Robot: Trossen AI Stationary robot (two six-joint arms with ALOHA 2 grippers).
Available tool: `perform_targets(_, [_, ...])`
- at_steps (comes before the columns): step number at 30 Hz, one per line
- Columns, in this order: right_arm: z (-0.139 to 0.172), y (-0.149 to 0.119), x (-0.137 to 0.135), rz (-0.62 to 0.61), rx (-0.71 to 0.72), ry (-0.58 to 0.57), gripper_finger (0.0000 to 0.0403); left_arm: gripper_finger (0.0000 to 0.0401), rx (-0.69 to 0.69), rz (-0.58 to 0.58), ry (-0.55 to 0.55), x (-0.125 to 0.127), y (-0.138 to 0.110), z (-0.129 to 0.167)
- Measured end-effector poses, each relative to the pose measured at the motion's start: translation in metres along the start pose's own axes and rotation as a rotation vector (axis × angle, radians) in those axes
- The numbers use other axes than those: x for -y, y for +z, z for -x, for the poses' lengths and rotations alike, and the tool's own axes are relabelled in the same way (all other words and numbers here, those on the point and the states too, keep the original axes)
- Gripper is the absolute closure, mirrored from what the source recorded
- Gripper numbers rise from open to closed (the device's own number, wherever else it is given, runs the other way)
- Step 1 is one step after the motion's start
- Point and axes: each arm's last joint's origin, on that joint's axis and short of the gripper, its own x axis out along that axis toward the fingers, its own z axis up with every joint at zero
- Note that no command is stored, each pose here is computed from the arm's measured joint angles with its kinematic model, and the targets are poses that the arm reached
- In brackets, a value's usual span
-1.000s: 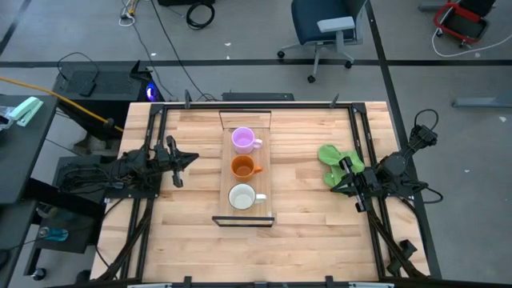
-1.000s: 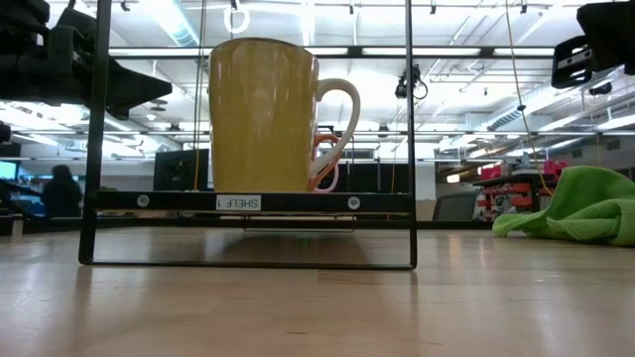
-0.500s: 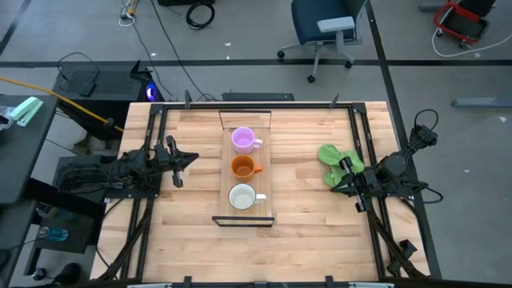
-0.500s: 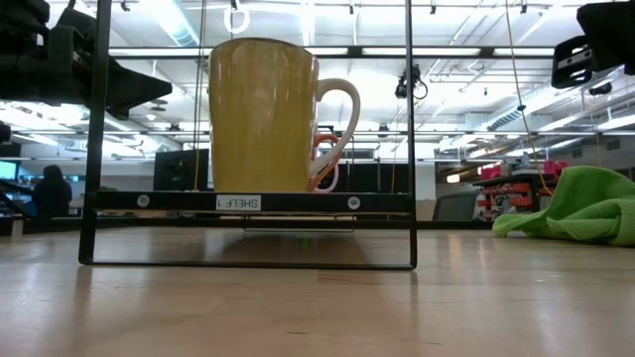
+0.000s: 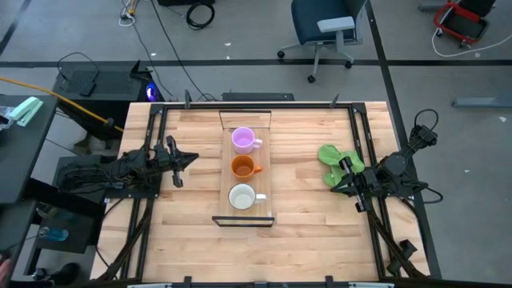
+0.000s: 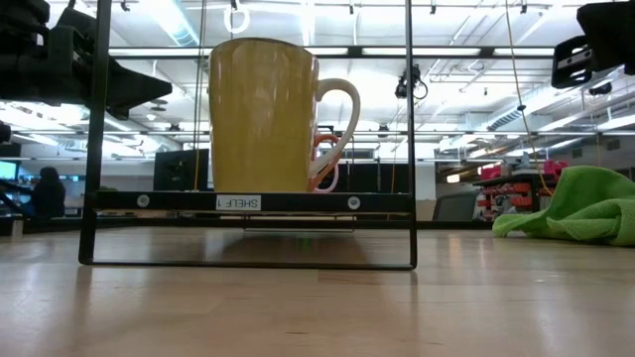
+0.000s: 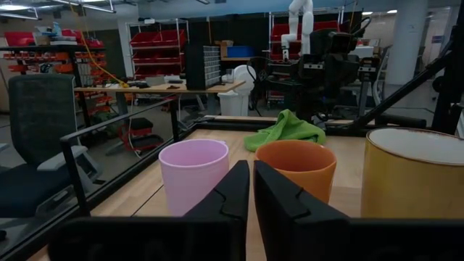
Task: Stack small to large cups/mugs on shelf
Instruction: Return to Home Position
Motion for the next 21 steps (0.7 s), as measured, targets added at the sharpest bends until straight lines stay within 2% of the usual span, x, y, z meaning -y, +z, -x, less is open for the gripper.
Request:
perform_targets(11, [0.0000,0.0000,0.0000,0.000,0.000,0.000,0.0389,0.0380,0.000,0.000,0.000,0.0000,-0.0001,0.0000])
perform_targets(21, [0.0000,0.0000,0.0000,0.000,0.000,0.000,0.0389,0.0369,0.000,0.000,0.000,0.0000,0.0000,0.0000])
